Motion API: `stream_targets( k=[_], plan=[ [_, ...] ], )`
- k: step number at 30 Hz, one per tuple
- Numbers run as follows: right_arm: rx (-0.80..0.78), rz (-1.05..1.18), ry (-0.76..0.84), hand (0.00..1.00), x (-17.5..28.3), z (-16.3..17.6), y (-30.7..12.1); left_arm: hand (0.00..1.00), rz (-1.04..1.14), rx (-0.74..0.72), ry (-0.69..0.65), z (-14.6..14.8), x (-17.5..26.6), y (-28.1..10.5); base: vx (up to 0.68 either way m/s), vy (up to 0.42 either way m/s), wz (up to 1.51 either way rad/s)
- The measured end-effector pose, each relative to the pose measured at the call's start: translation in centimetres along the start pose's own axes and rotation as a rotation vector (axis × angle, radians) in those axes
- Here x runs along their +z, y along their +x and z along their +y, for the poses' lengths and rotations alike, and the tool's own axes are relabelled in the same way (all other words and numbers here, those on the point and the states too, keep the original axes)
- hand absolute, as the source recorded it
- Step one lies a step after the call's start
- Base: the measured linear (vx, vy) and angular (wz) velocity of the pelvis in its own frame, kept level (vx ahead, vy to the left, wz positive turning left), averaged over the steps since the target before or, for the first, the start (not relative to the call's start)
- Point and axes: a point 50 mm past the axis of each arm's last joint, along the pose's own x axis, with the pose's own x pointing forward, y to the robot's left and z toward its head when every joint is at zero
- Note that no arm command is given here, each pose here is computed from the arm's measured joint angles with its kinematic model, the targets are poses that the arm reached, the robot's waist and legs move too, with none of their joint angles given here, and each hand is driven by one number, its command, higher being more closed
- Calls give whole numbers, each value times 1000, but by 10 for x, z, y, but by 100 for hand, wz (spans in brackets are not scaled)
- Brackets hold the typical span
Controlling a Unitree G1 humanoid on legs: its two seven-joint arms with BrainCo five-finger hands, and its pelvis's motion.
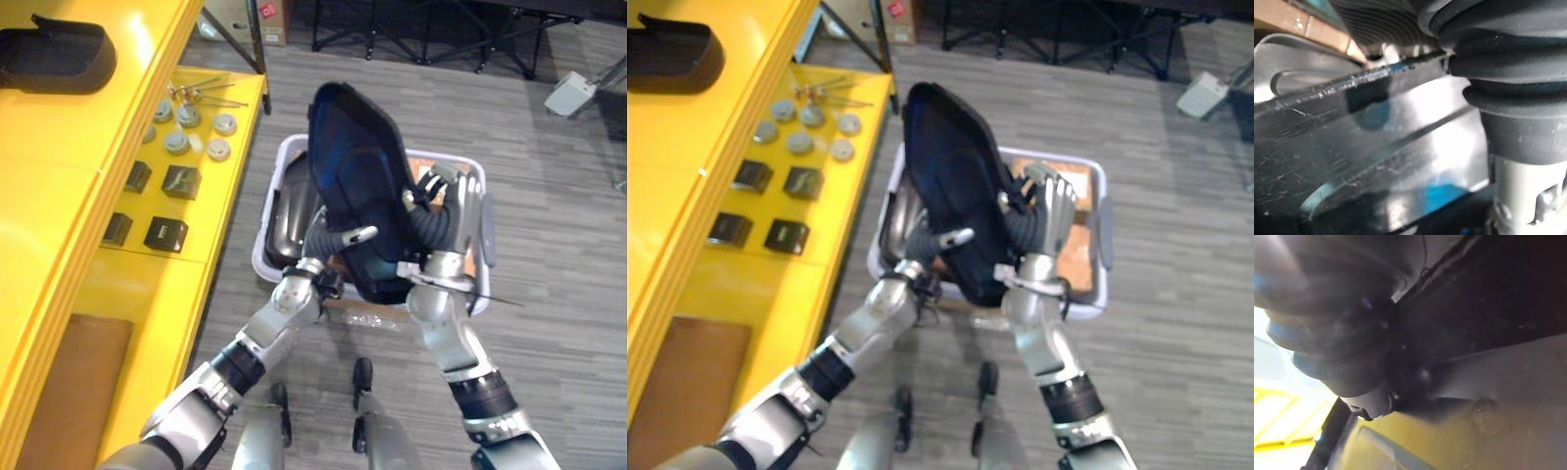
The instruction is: Walk over and take plastic housings, then place them on the shelf
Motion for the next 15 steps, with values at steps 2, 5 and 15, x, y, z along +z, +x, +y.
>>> stream_targets(
  k=[2, 5, 15],
  plan=[
    [3, -1, 2, 100, 1, 1, 0, 100, 11, 3, -26, 0, -1, 0, 0, 0, 0],
    [8, 12, 26, 100, 2, 2, -1, 100, 8, 8, -27, 3, 0, 0, -7, 33, 0],
    [26, 15, 51, 100, 5, 7, -3, 100, 36, 22, -74, 9, -2, -2, -4, 16, 0]
  ],
)
